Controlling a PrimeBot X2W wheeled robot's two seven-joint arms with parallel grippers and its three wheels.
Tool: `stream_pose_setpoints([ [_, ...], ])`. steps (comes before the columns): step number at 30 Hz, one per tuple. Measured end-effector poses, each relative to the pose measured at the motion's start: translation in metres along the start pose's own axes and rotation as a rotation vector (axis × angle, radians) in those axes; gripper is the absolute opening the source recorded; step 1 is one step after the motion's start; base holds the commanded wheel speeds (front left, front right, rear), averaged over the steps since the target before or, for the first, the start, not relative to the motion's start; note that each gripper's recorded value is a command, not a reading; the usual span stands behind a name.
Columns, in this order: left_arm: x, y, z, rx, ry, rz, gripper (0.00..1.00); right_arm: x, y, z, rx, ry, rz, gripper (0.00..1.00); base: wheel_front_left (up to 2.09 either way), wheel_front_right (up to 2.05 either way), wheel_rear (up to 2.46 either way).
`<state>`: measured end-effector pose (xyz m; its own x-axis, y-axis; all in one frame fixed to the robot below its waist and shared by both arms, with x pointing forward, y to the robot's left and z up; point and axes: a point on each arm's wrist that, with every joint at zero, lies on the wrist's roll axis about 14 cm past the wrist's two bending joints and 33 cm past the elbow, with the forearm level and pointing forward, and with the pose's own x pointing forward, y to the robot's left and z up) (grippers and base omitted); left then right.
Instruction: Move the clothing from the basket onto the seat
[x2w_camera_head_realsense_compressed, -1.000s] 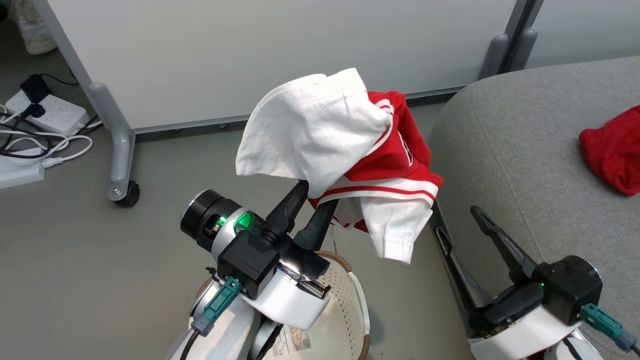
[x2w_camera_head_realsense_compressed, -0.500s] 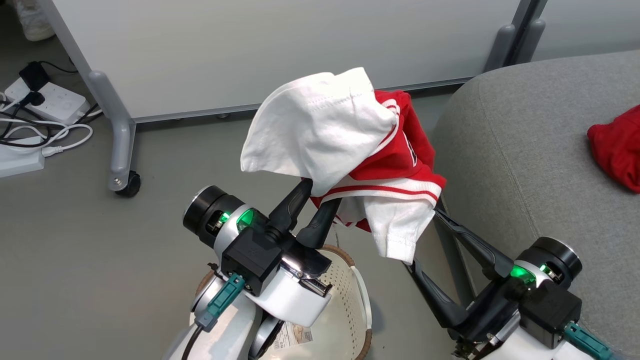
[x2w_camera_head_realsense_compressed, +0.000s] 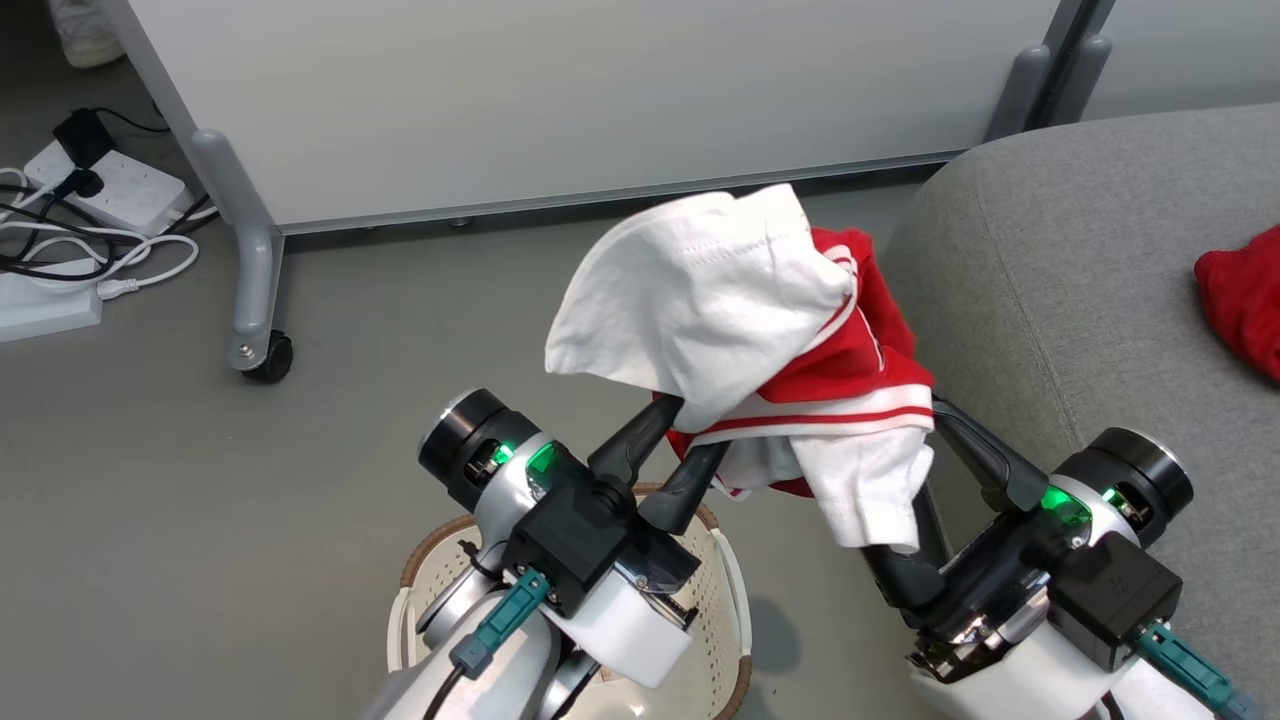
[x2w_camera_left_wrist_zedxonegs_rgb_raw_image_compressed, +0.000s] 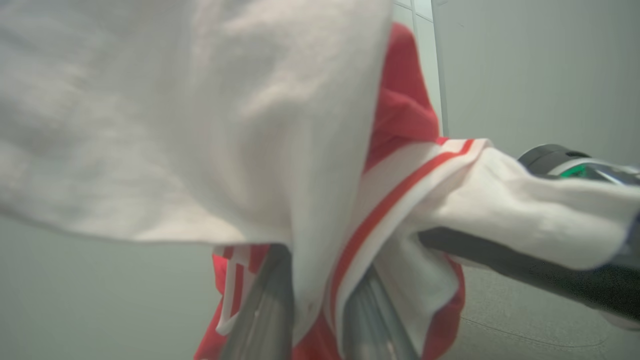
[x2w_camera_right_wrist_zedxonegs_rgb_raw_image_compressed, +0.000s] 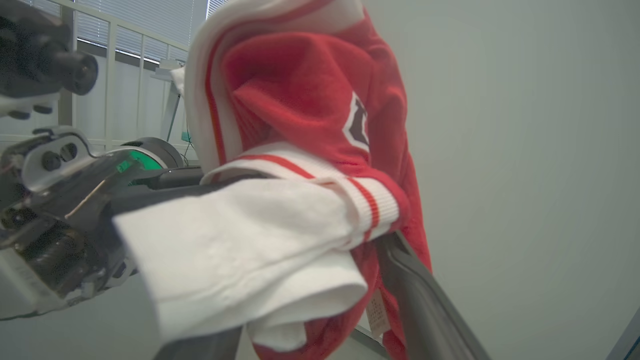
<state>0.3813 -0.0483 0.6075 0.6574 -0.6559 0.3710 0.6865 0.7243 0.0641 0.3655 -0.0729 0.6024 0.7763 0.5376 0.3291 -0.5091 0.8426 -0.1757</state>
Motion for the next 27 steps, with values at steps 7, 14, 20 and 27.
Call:
stream_pose_setpoints([
  [7, -0.003, -0.020, -0.006, -0.007, 0.023, -0.069, 0.00, 0.004, 0.003, -0.013, -0.008, 0.033, 0.018, 1.00, 0.00, 0.00, 0.00],
  [14, -0.007, -0.028, -0.010, -0.008, 0.042, -0.098, 0.00, 0.008, 0.011, -0.024, -0.002, 0.062, 0.056, 1.00, 0.00, 0.00, 0.00],
  [20, -0.011, -0.033, -0.015, -0.010, 0.063, -0.110, 0.00, 0.007, 0.019, -0.028, 0.003, 0.076, 0.078, 1.00, 0.00, 0.00, 0.00],
  [27, -0.013, -0.036, -0.019, -0.022, 0.079, -0.111, 0.00, 0.005, 0.028, -0.029, 0.079, 0.082, 0.085, 0.00, 0.00, 0.00, 0.00],
])
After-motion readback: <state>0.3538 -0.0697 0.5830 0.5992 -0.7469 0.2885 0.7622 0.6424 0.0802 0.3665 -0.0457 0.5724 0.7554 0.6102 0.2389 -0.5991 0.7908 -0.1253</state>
